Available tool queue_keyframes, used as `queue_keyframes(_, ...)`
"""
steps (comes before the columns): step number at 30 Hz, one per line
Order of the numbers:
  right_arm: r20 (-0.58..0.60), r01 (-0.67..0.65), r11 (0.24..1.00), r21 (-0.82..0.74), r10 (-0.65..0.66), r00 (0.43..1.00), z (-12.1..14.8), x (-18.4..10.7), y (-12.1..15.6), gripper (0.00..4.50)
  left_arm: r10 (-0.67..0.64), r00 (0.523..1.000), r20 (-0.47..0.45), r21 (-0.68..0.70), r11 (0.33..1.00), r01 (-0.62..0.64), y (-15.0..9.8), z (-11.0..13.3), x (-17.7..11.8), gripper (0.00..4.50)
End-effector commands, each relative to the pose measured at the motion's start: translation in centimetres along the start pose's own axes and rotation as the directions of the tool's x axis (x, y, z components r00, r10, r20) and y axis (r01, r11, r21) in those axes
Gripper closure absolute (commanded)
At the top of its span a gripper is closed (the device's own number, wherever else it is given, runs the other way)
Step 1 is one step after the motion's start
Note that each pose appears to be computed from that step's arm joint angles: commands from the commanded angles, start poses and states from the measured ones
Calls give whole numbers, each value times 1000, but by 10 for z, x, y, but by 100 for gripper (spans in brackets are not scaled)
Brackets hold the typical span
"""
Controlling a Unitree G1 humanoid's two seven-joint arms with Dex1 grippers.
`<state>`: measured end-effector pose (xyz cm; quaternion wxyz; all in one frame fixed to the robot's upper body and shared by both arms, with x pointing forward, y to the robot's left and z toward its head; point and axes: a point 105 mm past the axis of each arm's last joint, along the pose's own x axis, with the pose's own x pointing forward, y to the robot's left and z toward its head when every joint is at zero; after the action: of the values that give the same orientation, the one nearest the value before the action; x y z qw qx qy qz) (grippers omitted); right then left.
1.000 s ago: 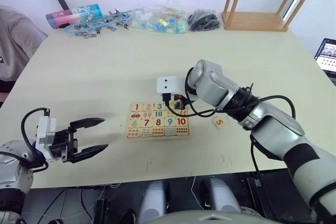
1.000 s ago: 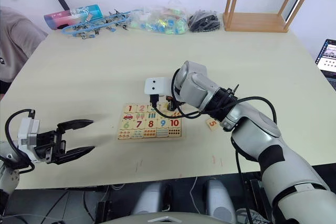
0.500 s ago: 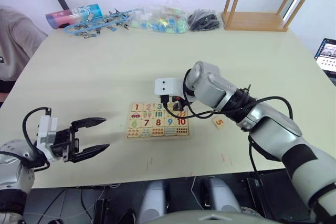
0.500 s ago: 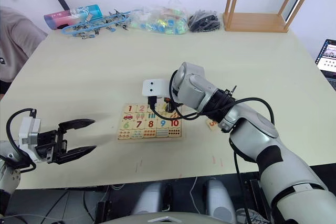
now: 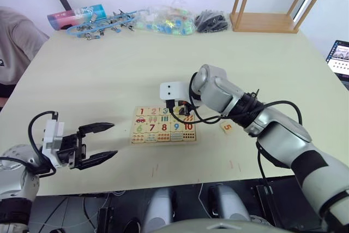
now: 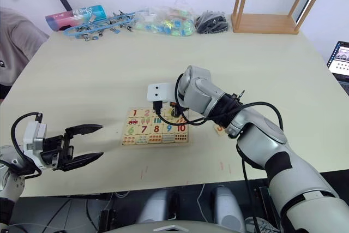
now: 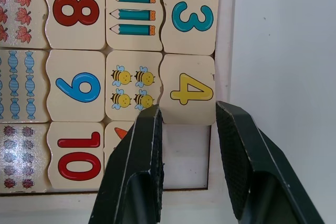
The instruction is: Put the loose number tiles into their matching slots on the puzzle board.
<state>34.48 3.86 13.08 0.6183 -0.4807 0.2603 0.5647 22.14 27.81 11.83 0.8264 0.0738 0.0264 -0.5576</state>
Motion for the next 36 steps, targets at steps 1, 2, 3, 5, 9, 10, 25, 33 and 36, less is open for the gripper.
queue_keyframes(1, 6, -3, 1000, -23, 3, 1000, 2, -1, 1, 181, -16, 1000, 8, 39, 999, 15, 0, 10, -2, 0)
queue_keyframes(2, 5, -3, 1000, -23, 4, 1000, 2, -1, 1, 132, -16, 1000, 8, 39, 999, 16, 0, 10, -2, 0)
queue_keyframes(3, 5, -4, 1000, -23, 4, 1000, 1, -1, 1, 98, -16, 1000, 7, 39, 999, 16, 0, 10, -2, 0)
queue_keyframes(5, 5, -3, 1000, -19, 3, 1000, 1, -2, 0, 47, -15, 1000, 6, 40, 999, 15, 1, 11, -2, 0)
queue_keyframes(9, 12, 8, 1000, -10, -8, 1000, 1, -6, -4, 47, -15, 1000, 5, 42, 999, 15, 2, 12, -2, 0)
queue_keyframes(10, 15, 10, 1000, -8, -10, 1000, 2, -6, -5, 47, -15, 1000, 5, 42, 999, 15, 2, 12, -2, 0)
queue_keyframes(25, 330, 32, 991, 132, -75, 941, 10, -27, -11, 208, -22, 1000, 11, 44, 999, 21, 4, 14, 2, 0)
queue_keyframes(33, 450, 48, 986, 163, -117, 885, 3, -21, -10, 447, -24, 1000, 12, 45, 999, 23, 4, 14, 3, 0)
queue_keyframes(36, 484, 51, 981, 185, -136, 864, -3, -17, -8, 447, -21, 1000, 13, 46, 999, 21, 4, 14, 3, 0)
